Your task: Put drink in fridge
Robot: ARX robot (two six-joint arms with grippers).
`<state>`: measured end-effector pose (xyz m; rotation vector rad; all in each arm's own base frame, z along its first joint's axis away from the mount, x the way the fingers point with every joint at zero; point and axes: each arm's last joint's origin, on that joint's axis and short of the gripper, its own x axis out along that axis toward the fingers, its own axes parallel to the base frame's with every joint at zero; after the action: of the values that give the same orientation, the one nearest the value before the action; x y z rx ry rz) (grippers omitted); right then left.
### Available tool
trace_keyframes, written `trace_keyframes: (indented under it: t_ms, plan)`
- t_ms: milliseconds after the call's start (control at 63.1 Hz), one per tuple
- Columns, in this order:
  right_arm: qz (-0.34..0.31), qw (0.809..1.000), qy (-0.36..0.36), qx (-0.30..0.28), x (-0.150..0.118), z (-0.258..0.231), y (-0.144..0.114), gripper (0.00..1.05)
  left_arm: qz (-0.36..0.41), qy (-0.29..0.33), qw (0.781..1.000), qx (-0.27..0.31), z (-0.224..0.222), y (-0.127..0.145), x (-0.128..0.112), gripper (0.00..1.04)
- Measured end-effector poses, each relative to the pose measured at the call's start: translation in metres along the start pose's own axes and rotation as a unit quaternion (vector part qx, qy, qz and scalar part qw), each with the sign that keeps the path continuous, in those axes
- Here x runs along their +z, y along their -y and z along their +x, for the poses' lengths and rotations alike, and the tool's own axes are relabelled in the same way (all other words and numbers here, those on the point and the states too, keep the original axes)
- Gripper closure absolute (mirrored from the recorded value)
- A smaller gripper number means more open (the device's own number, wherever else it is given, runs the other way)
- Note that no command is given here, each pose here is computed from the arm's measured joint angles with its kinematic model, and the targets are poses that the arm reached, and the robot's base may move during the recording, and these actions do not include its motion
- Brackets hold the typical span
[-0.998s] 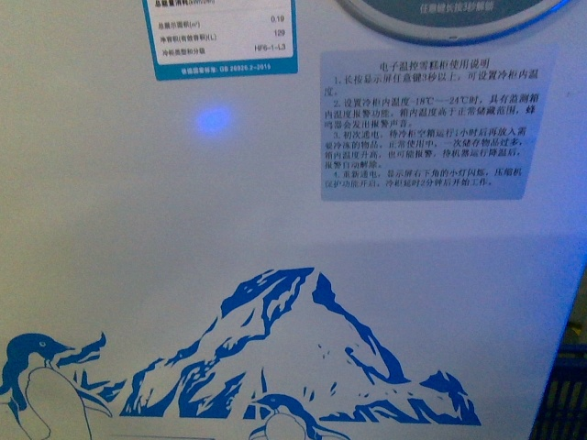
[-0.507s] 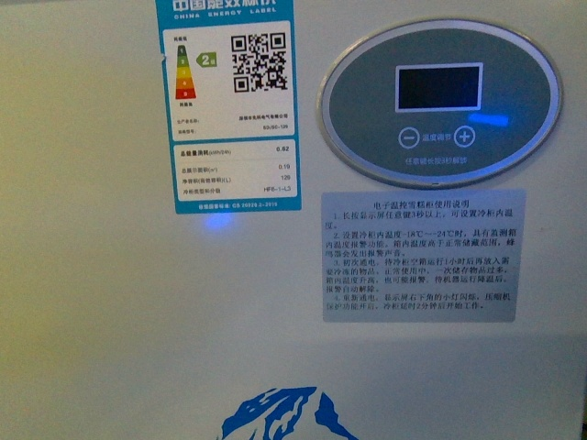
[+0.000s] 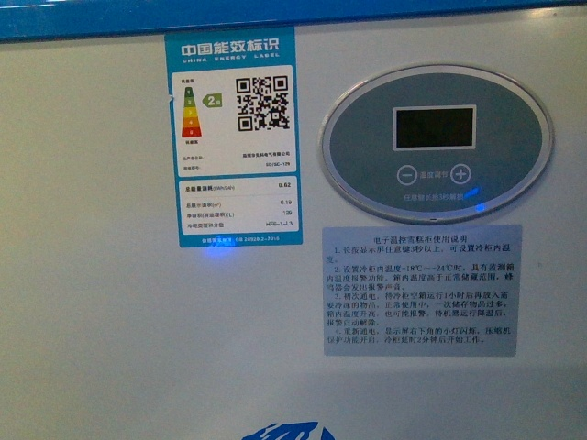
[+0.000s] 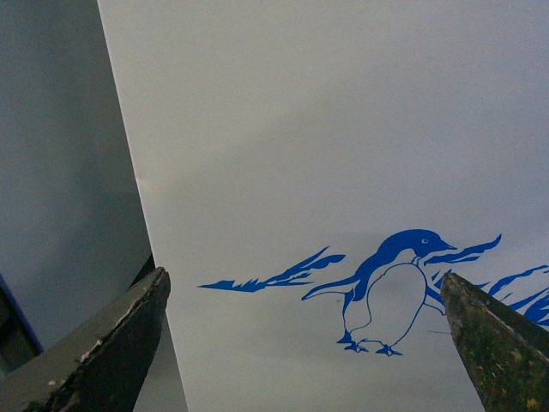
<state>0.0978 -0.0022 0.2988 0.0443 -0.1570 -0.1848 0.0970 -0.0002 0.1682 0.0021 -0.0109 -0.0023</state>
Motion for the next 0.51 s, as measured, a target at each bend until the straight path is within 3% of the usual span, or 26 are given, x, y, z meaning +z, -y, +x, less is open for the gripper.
trace_keyframes:
  t_ms: [253,507]
  plan:
    - [-0.008,0.999,-0.039,-0.023,-0.033,0.0,-0.003,0.67,0.0,0.0,1.0,0.0,0.0,0.0,0.0,0.08]
    - [-0.008,0.999,-0.04,-0.019,-0.034,0.0,-0.004,0.67,0.0,0.0,1.0,0.0,0.0,0.0,0.0,0.08]
